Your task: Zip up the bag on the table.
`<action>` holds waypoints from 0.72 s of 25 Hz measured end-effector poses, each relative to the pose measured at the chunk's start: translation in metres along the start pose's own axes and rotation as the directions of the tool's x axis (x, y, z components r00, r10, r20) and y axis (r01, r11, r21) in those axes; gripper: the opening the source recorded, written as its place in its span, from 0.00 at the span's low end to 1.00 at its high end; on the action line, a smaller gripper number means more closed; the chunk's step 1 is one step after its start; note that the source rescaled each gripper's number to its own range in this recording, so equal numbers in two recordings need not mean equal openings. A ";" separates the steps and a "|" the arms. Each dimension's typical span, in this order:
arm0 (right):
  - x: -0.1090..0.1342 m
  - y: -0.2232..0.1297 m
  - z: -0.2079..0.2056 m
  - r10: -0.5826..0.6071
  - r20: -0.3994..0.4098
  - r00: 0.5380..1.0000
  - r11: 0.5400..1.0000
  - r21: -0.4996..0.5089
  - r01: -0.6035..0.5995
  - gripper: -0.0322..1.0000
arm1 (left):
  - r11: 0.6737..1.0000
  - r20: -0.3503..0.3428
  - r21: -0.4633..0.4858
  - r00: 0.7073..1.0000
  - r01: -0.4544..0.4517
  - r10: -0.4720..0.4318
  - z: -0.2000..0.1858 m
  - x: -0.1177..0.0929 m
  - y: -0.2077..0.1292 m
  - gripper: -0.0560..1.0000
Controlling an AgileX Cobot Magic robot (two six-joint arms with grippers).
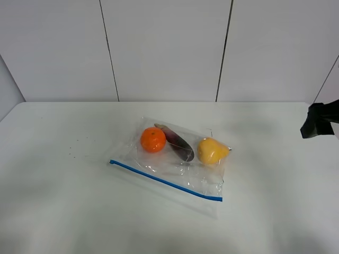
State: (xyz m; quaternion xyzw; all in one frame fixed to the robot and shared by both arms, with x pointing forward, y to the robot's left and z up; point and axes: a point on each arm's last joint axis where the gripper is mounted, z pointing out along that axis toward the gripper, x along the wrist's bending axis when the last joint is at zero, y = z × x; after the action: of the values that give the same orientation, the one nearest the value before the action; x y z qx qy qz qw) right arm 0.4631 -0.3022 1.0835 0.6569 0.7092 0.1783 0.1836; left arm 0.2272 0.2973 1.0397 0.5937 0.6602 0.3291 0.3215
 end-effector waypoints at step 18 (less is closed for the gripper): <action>0.020 -0.129 -0.068 0.018 -0.044 0.999 0.960 -0.279 -0.030 1.00 | 1.000 0.000 0.001 1.000 0.000 0.000 0.000 0.000 0.000 1.00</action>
State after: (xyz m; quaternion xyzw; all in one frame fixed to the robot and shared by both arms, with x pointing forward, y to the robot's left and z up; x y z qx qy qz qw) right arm 0.3168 -0.2927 1.0784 0.6292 0.6726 0.2922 0.2577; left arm 0.2272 0.2972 1.0396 0.5938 0.6604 0.3288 0.3212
